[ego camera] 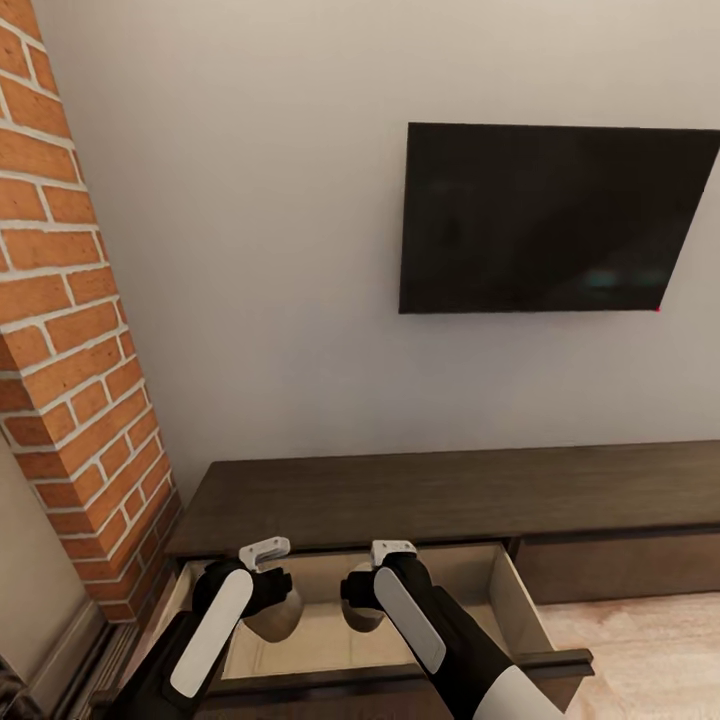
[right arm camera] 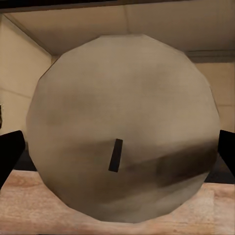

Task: Place each of the two pumpkins and all three candles from the living room inside a cabinet in the living room (use any cabinet), then make sure every cabinet is closed, and position the cauldron so it is next to a table in the living room.

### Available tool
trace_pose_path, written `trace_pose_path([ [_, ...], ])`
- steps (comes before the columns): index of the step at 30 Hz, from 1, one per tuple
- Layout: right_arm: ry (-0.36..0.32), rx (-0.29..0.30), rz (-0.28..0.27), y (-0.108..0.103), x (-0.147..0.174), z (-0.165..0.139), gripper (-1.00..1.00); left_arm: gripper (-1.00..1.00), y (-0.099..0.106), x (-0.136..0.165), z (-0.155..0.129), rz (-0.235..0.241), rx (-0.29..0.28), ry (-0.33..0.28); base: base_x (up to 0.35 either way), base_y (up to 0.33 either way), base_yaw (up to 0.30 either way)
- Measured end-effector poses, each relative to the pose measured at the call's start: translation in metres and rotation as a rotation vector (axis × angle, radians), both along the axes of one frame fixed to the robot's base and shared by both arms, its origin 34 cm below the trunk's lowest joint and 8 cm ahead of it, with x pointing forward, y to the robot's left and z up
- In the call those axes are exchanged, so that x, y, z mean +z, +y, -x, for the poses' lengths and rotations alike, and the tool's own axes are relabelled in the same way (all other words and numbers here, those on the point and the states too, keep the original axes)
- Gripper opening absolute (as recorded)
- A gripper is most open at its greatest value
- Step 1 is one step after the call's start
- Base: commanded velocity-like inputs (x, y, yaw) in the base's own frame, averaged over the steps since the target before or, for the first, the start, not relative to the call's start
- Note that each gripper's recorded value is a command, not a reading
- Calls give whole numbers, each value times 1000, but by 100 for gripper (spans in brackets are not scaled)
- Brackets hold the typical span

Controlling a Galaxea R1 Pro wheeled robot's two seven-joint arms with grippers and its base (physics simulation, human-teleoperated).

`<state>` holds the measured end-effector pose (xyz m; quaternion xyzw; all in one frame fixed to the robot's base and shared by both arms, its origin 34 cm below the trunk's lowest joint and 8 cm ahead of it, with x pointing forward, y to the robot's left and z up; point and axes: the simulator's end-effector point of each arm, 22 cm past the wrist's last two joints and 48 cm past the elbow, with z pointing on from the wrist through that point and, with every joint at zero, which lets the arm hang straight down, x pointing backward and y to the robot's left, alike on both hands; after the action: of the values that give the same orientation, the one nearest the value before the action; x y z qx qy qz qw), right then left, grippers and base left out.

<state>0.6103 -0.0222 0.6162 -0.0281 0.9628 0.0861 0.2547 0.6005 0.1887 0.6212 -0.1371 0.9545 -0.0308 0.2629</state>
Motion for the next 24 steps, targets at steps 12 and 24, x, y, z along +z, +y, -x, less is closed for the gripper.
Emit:
trace_pose_path([
  [12, -7, 7, -14, 4, -22, 3, -100, -100, -1, -24, 4, 1, 0, -3, 0, 0, 0],
  [24, -10, 5, -14, 3, -42, 6, -100, -100, 6, -44, 5, -9, 5, -7, 0, 0, 0],
])
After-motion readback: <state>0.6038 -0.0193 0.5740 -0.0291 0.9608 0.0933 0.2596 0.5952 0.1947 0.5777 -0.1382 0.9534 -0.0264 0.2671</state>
